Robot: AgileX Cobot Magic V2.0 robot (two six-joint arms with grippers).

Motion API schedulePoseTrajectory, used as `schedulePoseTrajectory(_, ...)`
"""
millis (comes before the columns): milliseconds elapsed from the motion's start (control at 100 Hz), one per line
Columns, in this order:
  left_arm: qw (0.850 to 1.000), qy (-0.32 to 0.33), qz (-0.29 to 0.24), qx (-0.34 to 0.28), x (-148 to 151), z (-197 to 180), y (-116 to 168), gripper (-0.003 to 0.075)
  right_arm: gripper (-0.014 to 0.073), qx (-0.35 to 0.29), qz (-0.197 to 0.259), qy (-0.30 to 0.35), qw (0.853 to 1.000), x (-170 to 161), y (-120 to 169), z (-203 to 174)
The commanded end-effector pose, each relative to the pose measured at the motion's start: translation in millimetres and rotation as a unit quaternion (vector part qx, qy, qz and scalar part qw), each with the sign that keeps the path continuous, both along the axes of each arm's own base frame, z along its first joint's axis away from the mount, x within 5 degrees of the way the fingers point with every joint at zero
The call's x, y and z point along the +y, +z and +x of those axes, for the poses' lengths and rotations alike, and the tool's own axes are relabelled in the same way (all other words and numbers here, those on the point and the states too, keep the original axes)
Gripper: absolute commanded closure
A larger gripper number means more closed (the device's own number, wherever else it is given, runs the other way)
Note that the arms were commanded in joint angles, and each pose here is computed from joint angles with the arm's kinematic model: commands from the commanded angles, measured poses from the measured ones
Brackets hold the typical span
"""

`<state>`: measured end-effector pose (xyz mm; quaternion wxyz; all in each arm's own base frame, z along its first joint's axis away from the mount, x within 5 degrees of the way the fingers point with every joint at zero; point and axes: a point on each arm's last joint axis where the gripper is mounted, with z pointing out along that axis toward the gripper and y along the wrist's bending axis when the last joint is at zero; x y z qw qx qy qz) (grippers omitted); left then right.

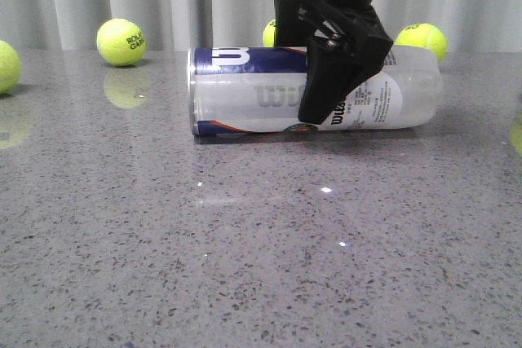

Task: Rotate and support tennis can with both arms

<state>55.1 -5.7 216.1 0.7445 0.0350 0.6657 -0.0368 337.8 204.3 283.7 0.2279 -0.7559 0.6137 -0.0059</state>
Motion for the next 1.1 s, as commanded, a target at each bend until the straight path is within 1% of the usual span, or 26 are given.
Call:
schedulePoseTrajectory(0,0.999,-0.007,-0.008,-0.033,-1,-2,-7,0.0741,-0.0055,-0.041,0.026,0.001,0.999,-2,31,-4)
schedulePoseTrajectory(450,0.999,-0.007,-0.008,-0.033,-1,-2,-7,0.0741,-0.0055,-0.030,0.025,-0.005,0.999,-3,30,-6)
schedulePoseTrajectory(760,0.999,-0.007,-0.008,-0.033,-1,-2,-7,0.0741,-0.0055,-0.048,0.035,-0.004,0.998,-7,46,-13)
schedulePoseTrajectory(1090,0.999,-0.007,-0.008,-0.033,-1,-2,-7,0.0741,-0.0055,-0.054,0.038,-0.004,0.998,-9,53,-17)
